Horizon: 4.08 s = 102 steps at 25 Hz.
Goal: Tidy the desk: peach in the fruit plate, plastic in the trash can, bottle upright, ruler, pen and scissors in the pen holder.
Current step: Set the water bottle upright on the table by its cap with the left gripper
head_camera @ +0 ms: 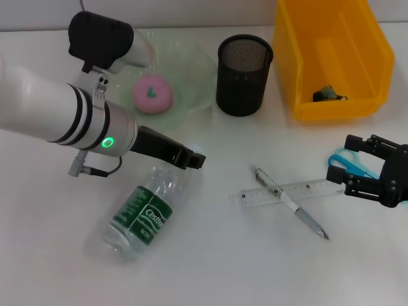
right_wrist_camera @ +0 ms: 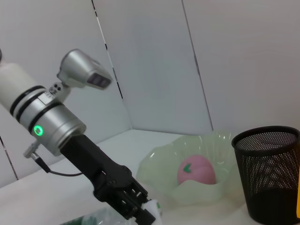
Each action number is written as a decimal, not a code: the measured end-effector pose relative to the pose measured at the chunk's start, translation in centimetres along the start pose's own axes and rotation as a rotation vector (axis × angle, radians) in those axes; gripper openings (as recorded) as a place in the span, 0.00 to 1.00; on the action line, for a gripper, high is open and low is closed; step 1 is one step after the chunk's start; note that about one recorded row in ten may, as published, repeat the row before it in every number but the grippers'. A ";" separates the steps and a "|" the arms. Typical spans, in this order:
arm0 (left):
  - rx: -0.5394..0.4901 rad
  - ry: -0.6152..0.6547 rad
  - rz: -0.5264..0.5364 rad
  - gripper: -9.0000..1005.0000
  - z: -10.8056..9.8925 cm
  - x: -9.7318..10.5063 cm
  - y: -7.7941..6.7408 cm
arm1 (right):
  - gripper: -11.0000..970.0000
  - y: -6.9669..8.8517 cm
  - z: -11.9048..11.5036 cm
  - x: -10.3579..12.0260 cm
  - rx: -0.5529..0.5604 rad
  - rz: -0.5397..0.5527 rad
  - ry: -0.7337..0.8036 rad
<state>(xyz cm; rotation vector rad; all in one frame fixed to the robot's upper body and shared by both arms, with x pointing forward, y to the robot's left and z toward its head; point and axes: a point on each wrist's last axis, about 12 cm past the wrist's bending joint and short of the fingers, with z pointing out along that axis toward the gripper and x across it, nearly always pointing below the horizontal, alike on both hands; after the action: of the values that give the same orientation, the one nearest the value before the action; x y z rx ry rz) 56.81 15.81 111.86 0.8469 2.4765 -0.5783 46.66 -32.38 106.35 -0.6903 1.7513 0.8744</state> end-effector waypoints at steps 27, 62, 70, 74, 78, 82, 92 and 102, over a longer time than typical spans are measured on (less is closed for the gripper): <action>0.164 -0.305 0.124 0.44 -9.5 3.7 3.9 | 0.87 -0.2 0.8 -0.8 -0.029 -0.005 -0.009; 0.099 -0.397 0.161 0.45 -11.8 4.9 5.4 | 0.87 -0.2 0.7 -0.8 -0.025 0.014 -0.009; 0.088 -0.411 0.230 0.45 -12.0 4.7 5.3 | 0.87 -0.1 0.7 -0.8 -0.027 0.012 -0.009; 0.075 -0.413 0.267 0.45 -11.9 5.0 5.3 | 0.87 -0.1 0.7 -0.8 -0.028 0.012 -0.010; 0.075 -0.413 0.279 0.45 -11.9 5.0 5.2 | 0.87 -0.1 0.7 -0.8 -0.028 0.013 -0.009; 0.062 -0.418 0.305 0.45 -11.8 5.0 5.3 | 0.87 -0.2 0.7 -0.9 -0.029 0.011 -0.009; 0.052 -0.447 0.325 0.45 -11.7 4.9 5.5 | 0.87 -0.2 0.7 -0.9 -0.032 0.011 -0.008; 0.075 -0.499 0.353 0.46 -11.8 5.0 5.3 | 0.87 -0.1 0.5 -0.7 -0.027 0.016 -0.007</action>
<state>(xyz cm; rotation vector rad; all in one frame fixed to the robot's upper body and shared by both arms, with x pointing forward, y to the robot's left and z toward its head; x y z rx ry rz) 53.37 28.02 117.44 0.9975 1.8178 -0.6613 47.26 -31.96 106.91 -0.6909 1.7443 0.9114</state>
